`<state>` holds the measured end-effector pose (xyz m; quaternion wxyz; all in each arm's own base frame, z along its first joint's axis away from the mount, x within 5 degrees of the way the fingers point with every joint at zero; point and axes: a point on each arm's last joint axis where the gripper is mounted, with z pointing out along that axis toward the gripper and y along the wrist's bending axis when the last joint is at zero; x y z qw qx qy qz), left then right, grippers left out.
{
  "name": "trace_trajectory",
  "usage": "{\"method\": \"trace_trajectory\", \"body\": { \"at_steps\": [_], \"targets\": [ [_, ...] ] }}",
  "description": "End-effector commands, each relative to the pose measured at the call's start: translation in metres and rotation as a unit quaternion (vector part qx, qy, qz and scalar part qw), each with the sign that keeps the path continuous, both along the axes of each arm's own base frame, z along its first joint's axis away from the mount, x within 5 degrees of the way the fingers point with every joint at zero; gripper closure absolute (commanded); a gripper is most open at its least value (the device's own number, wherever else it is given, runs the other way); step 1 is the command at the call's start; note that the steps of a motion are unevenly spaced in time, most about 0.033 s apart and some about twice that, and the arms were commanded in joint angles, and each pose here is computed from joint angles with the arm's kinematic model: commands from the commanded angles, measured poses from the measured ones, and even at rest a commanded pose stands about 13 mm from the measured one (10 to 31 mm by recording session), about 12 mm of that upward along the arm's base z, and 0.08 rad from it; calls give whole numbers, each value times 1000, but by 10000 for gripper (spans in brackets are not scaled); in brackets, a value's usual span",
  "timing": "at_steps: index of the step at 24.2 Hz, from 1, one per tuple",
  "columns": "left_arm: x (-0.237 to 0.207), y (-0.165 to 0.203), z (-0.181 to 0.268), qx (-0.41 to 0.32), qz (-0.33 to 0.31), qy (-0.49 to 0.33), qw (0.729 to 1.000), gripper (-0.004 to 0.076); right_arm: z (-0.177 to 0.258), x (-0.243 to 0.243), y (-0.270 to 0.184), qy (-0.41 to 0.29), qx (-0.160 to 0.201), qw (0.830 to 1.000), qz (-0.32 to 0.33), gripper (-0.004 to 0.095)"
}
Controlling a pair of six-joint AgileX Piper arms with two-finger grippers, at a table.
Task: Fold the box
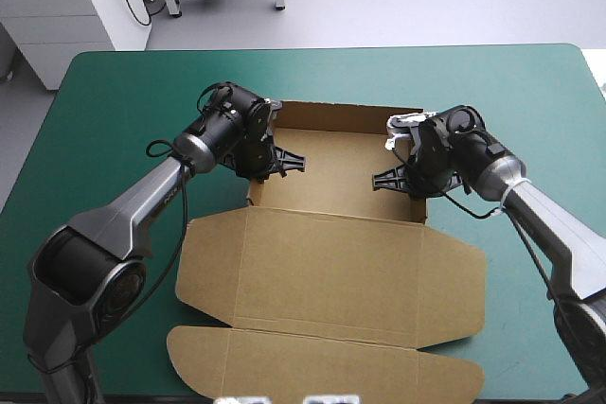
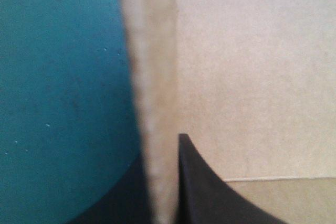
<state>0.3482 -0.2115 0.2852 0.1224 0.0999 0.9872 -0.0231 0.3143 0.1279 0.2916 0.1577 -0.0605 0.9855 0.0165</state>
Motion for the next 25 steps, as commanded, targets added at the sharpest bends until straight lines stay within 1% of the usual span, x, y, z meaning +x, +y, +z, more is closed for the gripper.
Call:
{"method": "trace_trajectory", "body": {
  "at_steps": [1, 5, 8, 9, 10, 11, 14, 16, 17, 18, 19, 21, 25],
  "targets": [
    [-8, 10, 25, 8, -1, -18, 1000, 732, 12, -10, 4, -12, 18, 999, 45, 928],
    [-10, 9, 15, -15, 7, 15, 1000, 732, 12, -9, 5, -15, 28, 998, 45, 928],
    [-9, 8, 13, -13, 1, 17, 1000, 732, 12, -9, 5, -13, 32, 999, 33, 919],
    [-9, 8, 13, -11, -6, 16, 1000, 730, 12, -10, 6, -11, 37, 999, 32, 902],
    [-9, 8, 13, -10, -8, 16, 1000, 704, 12, -10, 7, -8, 44, 999, 31, 833],
    [-9, 8, 13, -11, -8, 17, 1000, 681, 12, -10, 8, -8, 45, 998, 31, 791],
    [-10, 6, 13, -20, -14, 23, 999, 547, 12, -11, 8, -5, 47, 999, 26, 600],
    [-10, 6, 13, -23, -17, 23, 999, 412, 12, -10, 8, -7, 49, 999, 21, 439],
    [-10, 5, 14, -24, -18, 23, 999, 344, 13, -10, 8, -10, 52, 998, 19, 377],
    [-10, 6, 15, -20, -21, 19, 999, 287, 14, -9, 8, -15, 55, 998, 12, 307],
    [-9, 6, 16, -22, -21, 17, 999, 246, 14, -8, 8, -19, 57, 998, 7, 247],
    [-8, 6, 20, -20, -32, 8, 999, 222, 18, -6, 8, -27, 60, 998, 1, 170],
    [-1, 7, 42, 4, -101, -46, 994, 253, 37, 0, 9, -62, 69, 996, -17, 157]
  ]
}}
